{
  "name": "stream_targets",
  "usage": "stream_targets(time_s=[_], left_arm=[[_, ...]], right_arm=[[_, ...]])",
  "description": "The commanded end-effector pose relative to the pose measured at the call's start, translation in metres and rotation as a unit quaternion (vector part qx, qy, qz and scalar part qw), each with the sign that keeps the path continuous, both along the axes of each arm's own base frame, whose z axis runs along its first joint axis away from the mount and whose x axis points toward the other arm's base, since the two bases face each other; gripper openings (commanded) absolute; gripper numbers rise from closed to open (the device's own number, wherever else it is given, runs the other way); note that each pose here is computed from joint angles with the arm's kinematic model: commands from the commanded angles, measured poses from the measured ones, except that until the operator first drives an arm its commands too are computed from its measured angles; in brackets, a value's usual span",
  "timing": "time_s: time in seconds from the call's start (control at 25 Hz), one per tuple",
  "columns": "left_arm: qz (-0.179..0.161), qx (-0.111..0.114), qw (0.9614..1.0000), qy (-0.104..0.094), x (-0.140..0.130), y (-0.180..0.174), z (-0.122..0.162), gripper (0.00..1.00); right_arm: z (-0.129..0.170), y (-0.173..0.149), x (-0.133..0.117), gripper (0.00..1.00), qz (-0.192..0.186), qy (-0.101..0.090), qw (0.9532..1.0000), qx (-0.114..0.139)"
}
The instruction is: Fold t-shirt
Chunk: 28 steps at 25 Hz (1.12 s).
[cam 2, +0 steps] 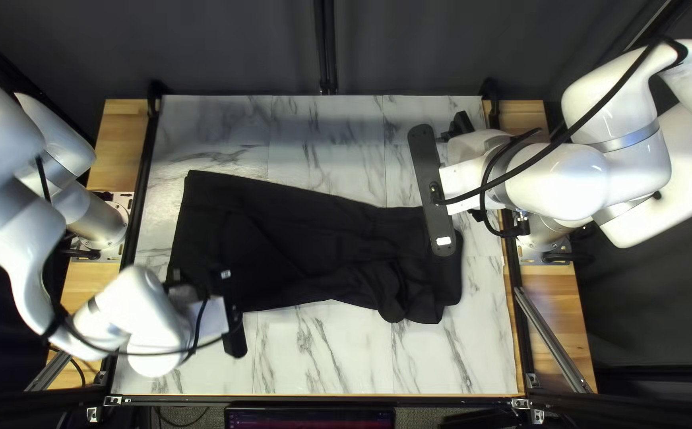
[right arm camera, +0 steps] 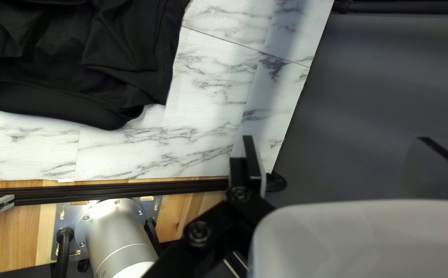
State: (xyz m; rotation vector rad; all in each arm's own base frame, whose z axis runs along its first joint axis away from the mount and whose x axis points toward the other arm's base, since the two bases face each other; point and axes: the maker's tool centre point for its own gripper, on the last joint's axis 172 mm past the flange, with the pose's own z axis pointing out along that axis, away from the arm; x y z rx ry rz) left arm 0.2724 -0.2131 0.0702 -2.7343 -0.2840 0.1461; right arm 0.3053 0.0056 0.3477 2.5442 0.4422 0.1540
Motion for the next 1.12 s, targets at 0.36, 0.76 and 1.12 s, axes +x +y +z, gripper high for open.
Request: stream_targets(time_s=[0.36, 0.76, 1.12], left_arm=[[0.007, -0.017, 0.9998, -0.012, -0.002, 0.013, -0.029, 0.98], [0.035, -0.028, 0.9988, -0.019, -0.007, 0.025, -0.037, 0.0], [0.036, -0.023, 0.9991, -0.005, -0.006, 0.054, -0.002, 0.0]], right_arm=[[0.0, 0.0, 0.0, 1.0, 0.0, 0.0, 1.0, 0.0], [0.0, 0.0, 0.0, 1.0, 0.0, 0.0, 1.0, 0.0], [0.0, 0.0, 0.0, 1.0, 0.0, 0.0, 1.0, 0.0]])
